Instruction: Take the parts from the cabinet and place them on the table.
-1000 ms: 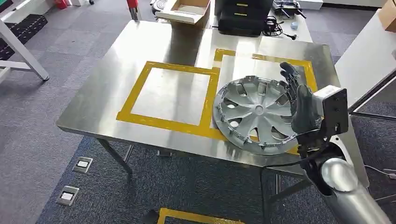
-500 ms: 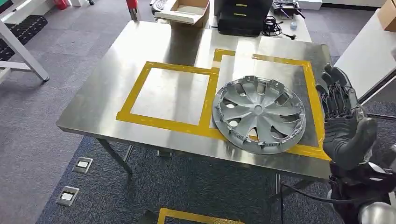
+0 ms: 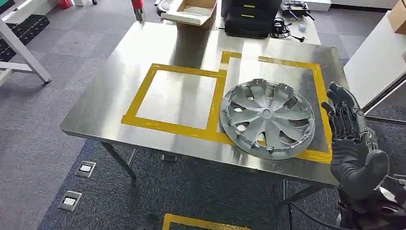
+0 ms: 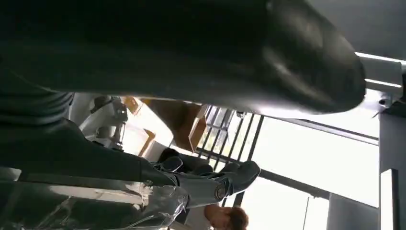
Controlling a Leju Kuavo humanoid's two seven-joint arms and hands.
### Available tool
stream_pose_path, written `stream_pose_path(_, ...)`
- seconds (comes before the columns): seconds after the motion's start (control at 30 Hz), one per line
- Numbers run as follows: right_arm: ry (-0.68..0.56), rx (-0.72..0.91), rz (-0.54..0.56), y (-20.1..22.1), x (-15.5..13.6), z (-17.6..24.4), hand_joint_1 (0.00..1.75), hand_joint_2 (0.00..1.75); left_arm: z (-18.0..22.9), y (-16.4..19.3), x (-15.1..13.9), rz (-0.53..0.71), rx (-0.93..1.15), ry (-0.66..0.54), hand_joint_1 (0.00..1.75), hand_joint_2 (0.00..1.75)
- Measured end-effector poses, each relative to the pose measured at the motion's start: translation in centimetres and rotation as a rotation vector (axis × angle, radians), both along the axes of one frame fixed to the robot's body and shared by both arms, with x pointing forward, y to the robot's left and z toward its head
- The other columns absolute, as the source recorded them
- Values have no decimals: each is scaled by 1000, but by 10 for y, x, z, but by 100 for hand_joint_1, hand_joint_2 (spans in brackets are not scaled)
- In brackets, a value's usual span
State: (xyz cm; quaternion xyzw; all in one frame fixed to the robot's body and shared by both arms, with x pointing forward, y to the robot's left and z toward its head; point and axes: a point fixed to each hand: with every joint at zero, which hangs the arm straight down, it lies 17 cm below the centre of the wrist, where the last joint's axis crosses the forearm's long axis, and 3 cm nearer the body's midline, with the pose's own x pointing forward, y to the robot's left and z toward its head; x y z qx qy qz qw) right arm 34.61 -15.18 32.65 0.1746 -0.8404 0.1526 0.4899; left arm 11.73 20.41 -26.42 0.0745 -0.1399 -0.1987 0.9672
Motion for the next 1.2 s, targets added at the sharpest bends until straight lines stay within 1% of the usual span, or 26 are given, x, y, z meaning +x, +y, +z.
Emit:
stream_pose_path(0.13, 16, -2, 4, 0, -2, -6, 0, 0, 0, -1, -1, 3, -3, 2, 0, 0)
stream_pose_path(0.6, 6, -7, 19, 5, -6, -5, 0, 0, 2, -2, 3, 25, -13, -6, 0, 0)
stream_pose_path(0.8, 10, -5, 21, 6, -7, -6, 0, 0, 2, 4, 7, 35, -3, -8, 0, 0)
stream_pose_path(1.2, 11, -9, 16, 5, -7, -8, 0, 0, 4, 0, 8, 42, -16, -10, 0, 0)
